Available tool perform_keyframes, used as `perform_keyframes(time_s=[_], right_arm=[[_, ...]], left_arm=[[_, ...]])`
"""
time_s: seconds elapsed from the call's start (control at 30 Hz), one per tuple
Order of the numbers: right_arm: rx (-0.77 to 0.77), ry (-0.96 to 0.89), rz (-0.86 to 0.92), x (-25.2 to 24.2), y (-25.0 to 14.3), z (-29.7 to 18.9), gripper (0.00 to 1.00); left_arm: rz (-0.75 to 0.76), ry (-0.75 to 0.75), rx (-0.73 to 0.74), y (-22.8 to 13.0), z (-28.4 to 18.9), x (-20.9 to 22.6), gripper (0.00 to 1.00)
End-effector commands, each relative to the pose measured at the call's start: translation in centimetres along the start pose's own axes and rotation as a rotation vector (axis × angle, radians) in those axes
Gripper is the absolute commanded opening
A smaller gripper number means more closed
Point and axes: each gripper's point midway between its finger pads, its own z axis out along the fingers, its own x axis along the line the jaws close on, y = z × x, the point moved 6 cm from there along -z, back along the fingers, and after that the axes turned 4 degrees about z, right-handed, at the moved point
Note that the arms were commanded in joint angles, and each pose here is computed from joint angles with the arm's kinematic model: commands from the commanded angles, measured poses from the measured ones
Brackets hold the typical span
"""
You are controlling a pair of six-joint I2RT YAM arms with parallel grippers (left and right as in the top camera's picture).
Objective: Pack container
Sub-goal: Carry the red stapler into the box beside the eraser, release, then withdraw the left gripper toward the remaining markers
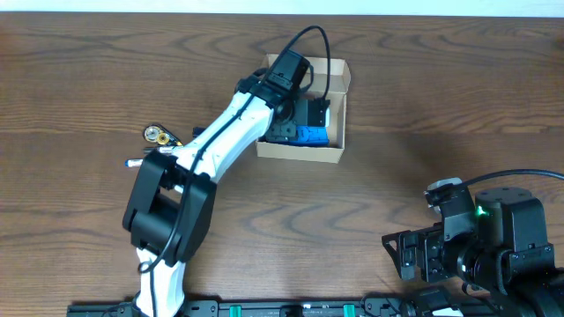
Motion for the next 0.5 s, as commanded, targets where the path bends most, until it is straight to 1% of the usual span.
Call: perform_keyframes(time_s=[0.0,0.07,0.13,0.27,0.33,0.43,0.47], right_arm=[[-0.011,0.002,-0.009,0.1,0.2,-0.3,0.99],[-0.011,0.002,-0.009,0.1,0.2,-0.3,0.99],[-0.011,0.002,-0.009,0.1,0.2,-0.3,0.99],[-0.011,0.002,-0.009,0.1,0.2,-0.3,0.99],[-0.011,0.002,-0.009,0.1,0.2,-0.3,0.99],[-0.012,0.002,-0.009,0.1,0.2,-0.3,0.99],[-0.011,0.002,-0.009,0.1,0.2,-0.3,0.99]], left_arm=[[-0.068,0.124,-0.043,1.9,-6.4,1.2,0.73],[-0.147,0.190,-0.042,2.1,-9.8,1.4,0.72],[-0.213,0.242,-0.045,1.8,-12.2,1.5,0.72],[-0.390,0.333,-0.078,0.2,-17.9,1.4,0.72],[-0.506,0.360,-0.092,-1.3,-20.2,1.2,0.73],[-0.745,0.389,-0.100,-4.2,-22.6,0.9,0.73],[-0.851,0.396,-0.099,-5.4,-23.1,0.8,0.73]])
